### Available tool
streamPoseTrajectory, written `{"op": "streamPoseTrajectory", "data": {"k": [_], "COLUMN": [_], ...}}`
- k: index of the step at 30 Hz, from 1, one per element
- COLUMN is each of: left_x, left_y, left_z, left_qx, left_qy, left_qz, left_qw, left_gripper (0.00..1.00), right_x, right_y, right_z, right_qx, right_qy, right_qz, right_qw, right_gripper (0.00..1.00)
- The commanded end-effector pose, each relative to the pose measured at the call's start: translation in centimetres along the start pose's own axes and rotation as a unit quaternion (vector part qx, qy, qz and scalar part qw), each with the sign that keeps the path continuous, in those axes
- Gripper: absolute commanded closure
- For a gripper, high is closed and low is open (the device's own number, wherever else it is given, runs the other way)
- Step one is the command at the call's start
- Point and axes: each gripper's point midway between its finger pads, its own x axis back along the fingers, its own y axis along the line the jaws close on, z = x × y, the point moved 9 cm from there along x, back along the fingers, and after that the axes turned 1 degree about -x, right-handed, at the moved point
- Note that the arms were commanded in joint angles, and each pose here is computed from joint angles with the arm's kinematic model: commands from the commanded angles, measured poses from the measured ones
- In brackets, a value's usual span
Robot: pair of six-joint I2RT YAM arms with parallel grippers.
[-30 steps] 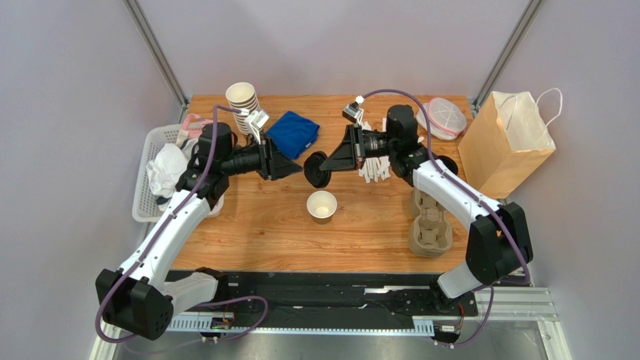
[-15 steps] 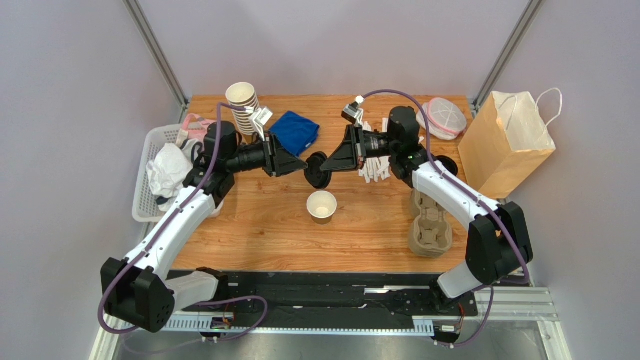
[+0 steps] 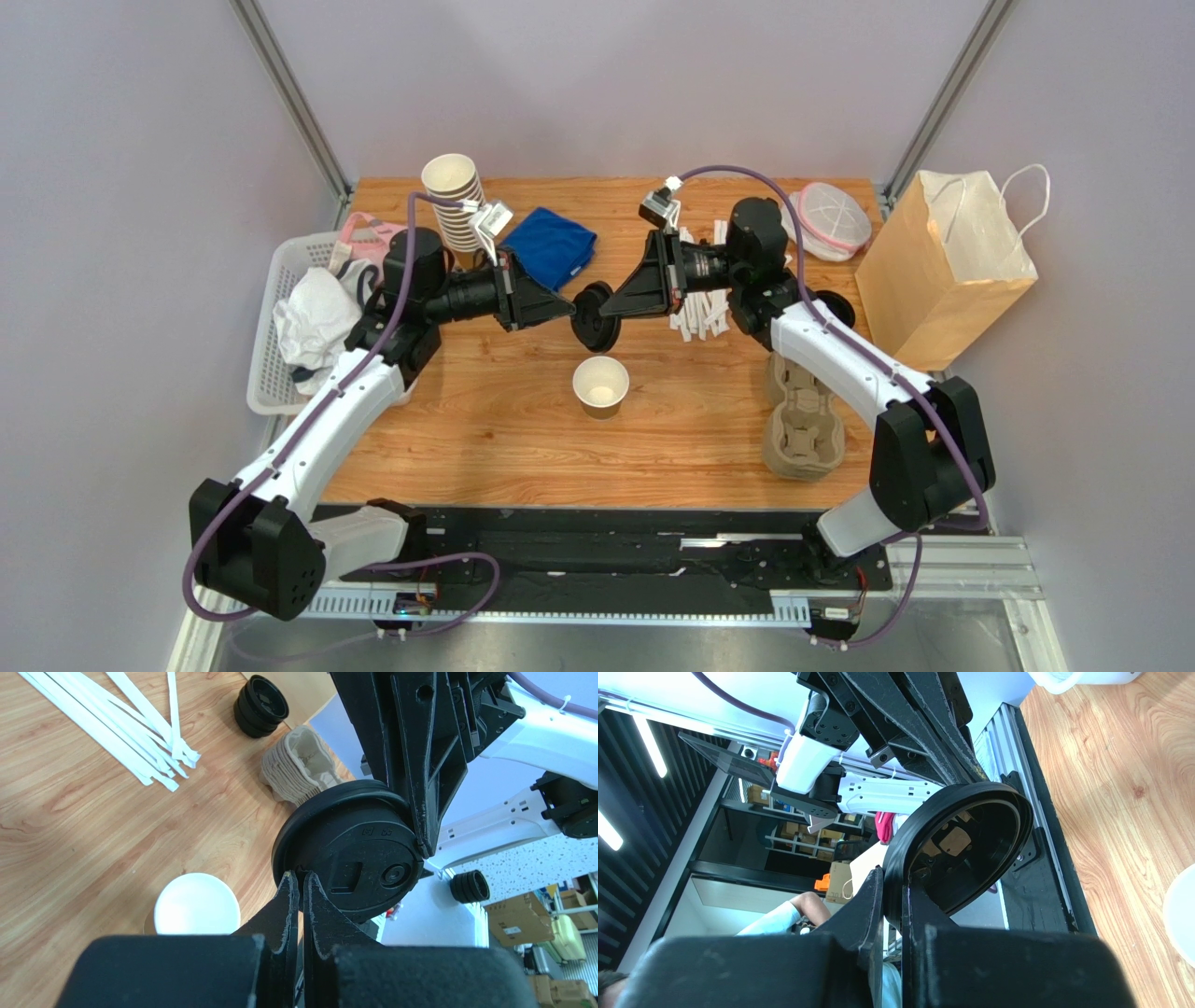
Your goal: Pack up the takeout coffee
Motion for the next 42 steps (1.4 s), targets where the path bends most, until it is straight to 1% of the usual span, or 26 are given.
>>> {"op": "streamPoseTrajectory", "data": {"k": [1,2,3,4,6,7,8,9,10,11,12,13,14,15,16,17,18,19,20,21,24,26,30,33,37,42], "left_x": [-0.1,-0.1,0.0,0.1,0.4,0.5,0.7,1.1,1.2,1.3,1.6,1.7,1.7,2.1,1.4,1.2,1.4,0.5,0.4,0.1,-1.5,-3.2,-5.0,-6.0,-6.8,-7.8], "left_y": [-0.4,-0.4,-0.4,-0.4,-0.7,-0.7,-1.0,-0.9,-0.8,-0.7,-0.6,-0.6,-0.3,-0.3,-0.5,-0.1,0.0,0.3,0.7,0.8,1.0,1.5,2.3,3.0,3.9,4.4], "left_z": [-0.4,-0.5,-0.3,-0.3,-0.3,-0.3,-0.8,-0.3,-0.2,-0.5,0.1,0.3,-0.2,0.6,0.5,0.6,1.3,1.1,1.5,1.4,1.5,2.4,3.4,3.5,3.7,3.6], "left_qx": [-0.020,-0.020,-0.011,-0.015,-0.013,-0.026,-0.039,-0.026,-0.029,-0.052,-0.037,-0.043,-0.072,-0.065,-0.078,-0.093,-0.080,-0.077,-0.070,-0.077,-0.096,-0.084,-0.070,-0.054,-0.044,-0.048], "left_qy": [-0.008,-0.006,0.002,0.005,0.018,0.024,0.023,0.044,0.054,0.060,0.084,0.096,0.102,0.135,0.155,0.174,0.207,0.229,0.252,0.261,0.301,0.346,0.374,0.379,0.379,0.369], "left_qz": [0.014,0.014,0.011,0.008,-0.003,-0.008,-0.014,-0.028,-0.036,-0.050,-0.064,-0.072,-0.100,-0.121,-0.128,-0.161,-0.180,-0.192,-0.205,-0.208,-0.227,-0.224,-0.223,-0.237,-0.263,-0.286], "left_qw": [1.000,1.000,1.000,1.000,1.000,0.999,0.999,0.998,0.997,0.996,0.994,0.992,0.987,0.981,0.976,0.967,0.958,0.951,0.943,0.940,0.921,0.907,0.897,0.893,0.886,0.883], "left_gripper": [1.00,1.00,1.00,1.00,1.00,1.00,1.00,1.00,1.00,1.00,1.00,1.00,1.00,1.00,1.00,1.00,1.00,1.00,1.00,1.00,1.00,1.00,1.00,1.00,1.00,1.00], "right_x": [-0.1,0.0,-0.1,-0.1,0.2,0.3,0.8,1.3,1.7,2.8,3.5,4.1,5.3,6.1,7.0,7.5,7.9,8.5,8.7,8.9,9.5,10.0,10.1,9.8,8.7,6.9], "right_y": [0.3,0.1,-0.1,-0.3,-0.3,-0.2,-0.4,-0.5,-0.6,-0.9,-1.3,-1.4,-1.5,-1.9,-1.8,-1.9,-2.0,-2.2,-2.2,-2.4,-3.0,-3.9,-4.5,-4.7,-5.3,-6.0], "right_z": [0.1,0.0,0.0,0.0,0.0,-0.1,-0.3,-0.3,-0.5,-1.0,-0.8,-1.1,-1.6,-0.9,-1.3,-1.0,-0.2,0.1,0.5,0.8,2.2,3.4,4.6,5.3,5.9,5.9], "right_qx": [0.018,0.015,0.015,0.013,0.020,0.026,0.021,0.024,0.030,0.033,0.014,0.048,0.058,0.033,0.084,0.097,0.090,0.114,0.120,0.123,0.135,0.144,0.155,0.170,0.182,0.197], "right_qy": [0.018,0.016,0.022,0.024,0.026,0.021,0.013,0.009,0.001,-0.016,-0.021,-0.031,-0.050,-0.048,-0.067,-0.068,-0.065,-0.075,-0.079,-0.082,-0.077,-0.069,-0.058,-0.046,-0.029,-0.012], "right_qz": [-0.010,-0.004,0.009,0.018,0.033,0.038,0.047,0.054,0.061,0.073,0.090,0.105,0.127,0.156,0.200,0.228,0.260,0.300,0.314,0.331,0.360,0.378,0.387,0.392,0.378,0.355], "right_qw": [1.000,1.000,1.000,0.999,0.999,0.999,0.999,0.998,0.998,0.997,0.996,0.993,0.989,0.986,0.974,0.966,0.959,0.944,0.938,0.932,0.920,0.912,0.907,0.903,0.907,0.914], "right_gripper": [1.00,0.96,0.88,0.65,0.48,0.28,0.23,0.21,0.17,0.16,0.16,0.15,0.15,0.17,0.19,0.21,0.24,0.25,0.27,0.31,0.37,0.39,0.44,0.46,0.46,0.46]}}
